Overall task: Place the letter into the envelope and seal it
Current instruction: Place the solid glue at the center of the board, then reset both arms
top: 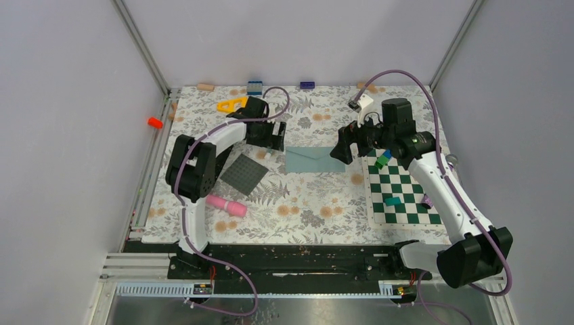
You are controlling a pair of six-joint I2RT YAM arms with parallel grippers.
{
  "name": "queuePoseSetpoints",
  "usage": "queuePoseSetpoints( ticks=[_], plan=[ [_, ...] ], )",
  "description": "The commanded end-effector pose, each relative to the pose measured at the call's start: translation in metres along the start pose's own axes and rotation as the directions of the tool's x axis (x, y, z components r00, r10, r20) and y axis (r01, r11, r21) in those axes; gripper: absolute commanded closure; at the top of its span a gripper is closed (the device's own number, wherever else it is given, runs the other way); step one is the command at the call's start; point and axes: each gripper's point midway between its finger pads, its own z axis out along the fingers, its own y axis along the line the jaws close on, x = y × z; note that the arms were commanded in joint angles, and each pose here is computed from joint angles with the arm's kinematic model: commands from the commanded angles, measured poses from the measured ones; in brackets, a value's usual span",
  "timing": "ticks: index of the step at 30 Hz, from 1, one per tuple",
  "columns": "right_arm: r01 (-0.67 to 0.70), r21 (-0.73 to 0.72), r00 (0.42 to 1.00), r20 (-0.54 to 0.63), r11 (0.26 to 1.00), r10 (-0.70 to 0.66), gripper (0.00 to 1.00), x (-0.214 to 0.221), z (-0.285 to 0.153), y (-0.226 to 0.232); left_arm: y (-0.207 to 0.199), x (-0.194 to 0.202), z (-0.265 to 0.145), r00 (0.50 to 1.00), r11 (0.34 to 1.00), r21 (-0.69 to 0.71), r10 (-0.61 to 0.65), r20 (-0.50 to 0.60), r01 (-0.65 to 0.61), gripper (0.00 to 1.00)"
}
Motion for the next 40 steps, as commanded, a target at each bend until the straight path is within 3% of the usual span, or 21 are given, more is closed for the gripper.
queuePoseSetpoints(
  ticks=[1, 7, 11, 13, 15, 20, 24, 26, 29, 32, 35, 40],
  plan=[
    [0.031, 0.031, 0.998, 0.058, 0.999, -0.032, 0.01, -0.013, -0.011, -0.002, -0.008, -0.041, -0.041, 0.988, 0.999, 0.002, 0.039, 0.148, -0.040, 0.01],
    [0.032, 0.041, 0.997, 0.067, 0.999, -0.034, 0.00, -0.016, -0.015, -0.002, -0.014, -0.041, -0.049, 0.985, 0.997, 0.045, 0.055, 0.161, -0.063, 0.01],
    [0.041, 0.066, 0.996, 0.078, 0.997, -0.047, 0.00, -0.017, -0.024, -0.001, -0.017, -0.051, -0.078, 0.964, 0.991, 0.062, 0.098, 0.249, -0.117, 0.01],
    [0.048, 0.108, 0.994, 0.094, 0.993, -0.058, 0.01, -0.018, -0.033, -0.002, -0.015, -0.060, -0.108, 0.935, 0.985, 0.047, 0.143, 0.325, -0.167, 0.01],
    [0.032, 0.173, 0.992, 0.117, 0.984, -0.053, 0.00, -0.018, -0.044, -0.006, -0.013, -0.070, -0.161, 0.875, 0.971, 0.037, 0.196, 0.443, -0.236, 0.01],
    [-0.005, 0.385, 0.959, 0.263, 0.923, -0.105, 0.01, -0.020, -0.090, -0.017, -0.006, -0.051, -0.256, 0.760, 0.959, -0.030, 0.241, 0.603, -0.281, 0.01],
    [-0.072, 0.528, 0.891, 0.415, 0.846, -0.184, 0.00, -0.023, -0.136, -0.020, -0.003, -0.014, -0.297, 0.736, 0.962, -0.108, 0.262, 0.625, -0.250, 0.01],
    [-0.106, 0.575, 0.846, 0.481, 0.811, -0.231, 0.00, -0.028, -0.165, -0.016, -0.007, 0.006, -0.305, 0.747, 0.956, -0.113, 0.283, 0.601, -0.271, 0.01],
    [-0.172, 0.634, 0.817, 0.519, 0.754, -0.250, 0.00, -0.030, -0.204, -0.012, -0.006, 0.024, -0.323, 0.746, 0.949, -0.166, 0.315, 0.587, -0.270, 0.01],
    [-0.163, 0.679, 0.791, 0.523, 0.716, -0.316, 0.01, -0.023, -0.226, -0.007, 0.007, 0.023, -0.349, 0.720, 0.944, -0.275, 0.317, 0.617, -0.180, 0.01],
    [-0.142, 0.697, 0.789, 0.509, 0.703, -0.344, 0.01, -0.012, -0.222, -0.010, 0.007, 0.023, -0.365, 0.690, 0.947, -0.292, 0.299, 0.660, -0.131, 0.01],
    [-0.166, 0.697, 0.800, 0.508, 0.698, -0.318, 0.00, -0.009, -0.210, -0.021, 0.007, 0.028, -0.362, 0.683, 0.953, -0.276, 0.283, 0.674, -0.124, 0.01]
  ],
)
